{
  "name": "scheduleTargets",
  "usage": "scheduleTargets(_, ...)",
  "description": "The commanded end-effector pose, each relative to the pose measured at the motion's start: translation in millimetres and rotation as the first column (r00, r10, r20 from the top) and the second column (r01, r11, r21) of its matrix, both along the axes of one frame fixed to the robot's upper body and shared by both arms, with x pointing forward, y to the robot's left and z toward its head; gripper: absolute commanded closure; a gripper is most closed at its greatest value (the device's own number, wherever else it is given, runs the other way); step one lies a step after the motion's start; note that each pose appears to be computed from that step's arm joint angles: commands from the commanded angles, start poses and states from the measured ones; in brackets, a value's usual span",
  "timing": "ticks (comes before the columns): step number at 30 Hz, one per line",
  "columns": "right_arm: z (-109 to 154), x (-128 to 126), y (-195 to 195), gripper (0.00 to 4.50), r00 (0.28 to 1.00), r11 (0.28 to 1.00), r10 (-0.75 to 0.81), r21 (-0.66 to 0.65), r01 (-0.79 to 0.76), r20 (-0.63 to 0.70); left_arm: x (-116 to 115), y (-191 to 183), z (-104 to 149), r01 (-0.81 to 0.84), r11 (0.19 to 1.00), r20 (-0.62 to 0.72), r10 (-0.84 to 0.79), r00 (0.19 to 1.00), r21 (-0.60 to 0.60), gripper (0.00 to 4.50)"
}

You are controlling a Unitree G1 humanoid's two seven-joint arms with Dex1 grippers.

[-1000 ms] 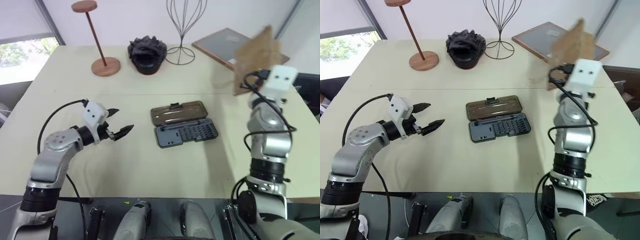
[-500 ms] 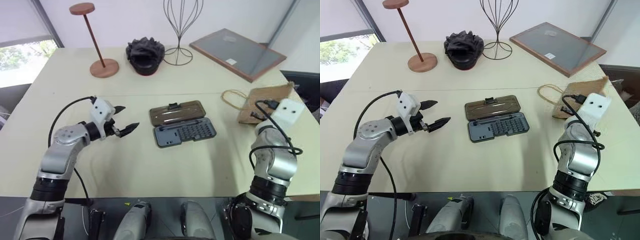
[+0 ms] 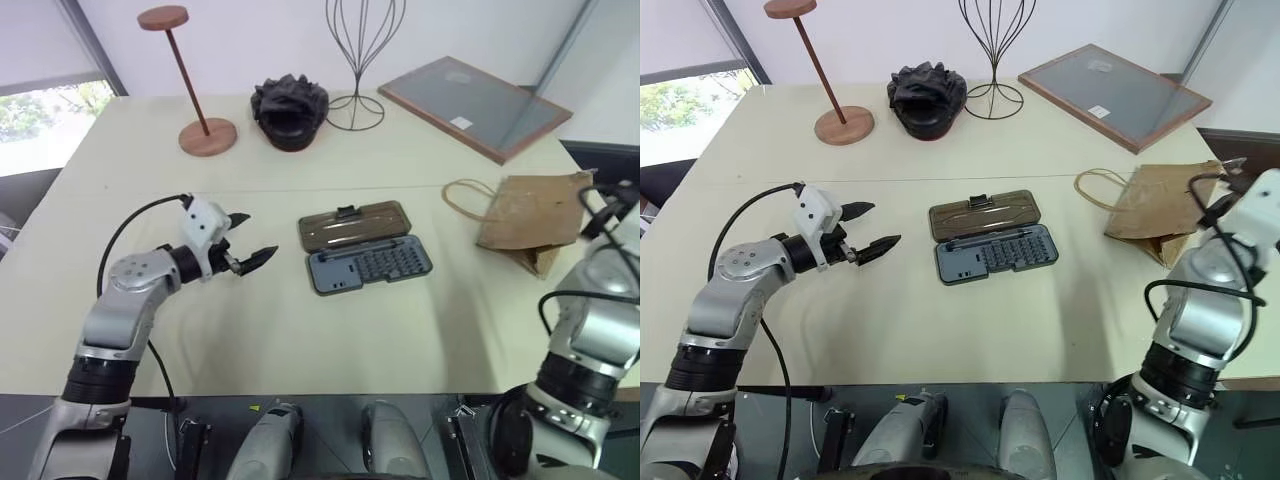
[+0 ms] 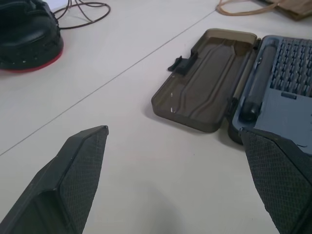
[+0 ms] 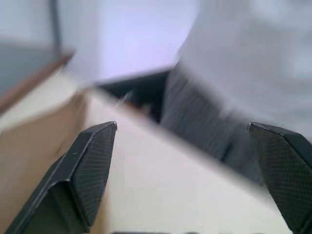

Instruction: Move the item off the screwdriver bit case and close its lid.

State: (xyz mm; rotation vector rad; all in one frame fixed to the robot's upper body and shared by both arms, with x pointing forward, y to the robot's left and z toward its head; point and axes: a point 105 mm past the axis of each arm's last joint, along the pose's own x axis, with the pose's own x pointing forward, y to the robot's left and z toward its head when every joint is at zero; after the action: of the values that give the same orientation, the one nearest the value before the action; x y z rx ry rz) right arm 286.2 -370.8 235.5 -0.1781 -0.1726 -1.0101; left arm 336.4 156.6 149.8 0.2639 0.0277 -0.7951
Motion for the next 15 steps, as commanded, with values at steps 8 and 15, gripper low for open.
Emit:
scheduleTargets(8,34.3,88.1,131.0,0.04,0.633,0.630,0.760,-0.072,-0.773,-0.145,1.0,-7.3,11.7,0.016,1.000,0.055,-0.016,0.998,-0.005,0.00)
scheduleTargets(15,-16.6,126.5,164.7,0.04,0.343,0.430,0.868,0.198,-0.881,-0.358,0.9,-3.3,11.6,-0.002,1.000,0.067,0.002,0.998,0.001,0.00)
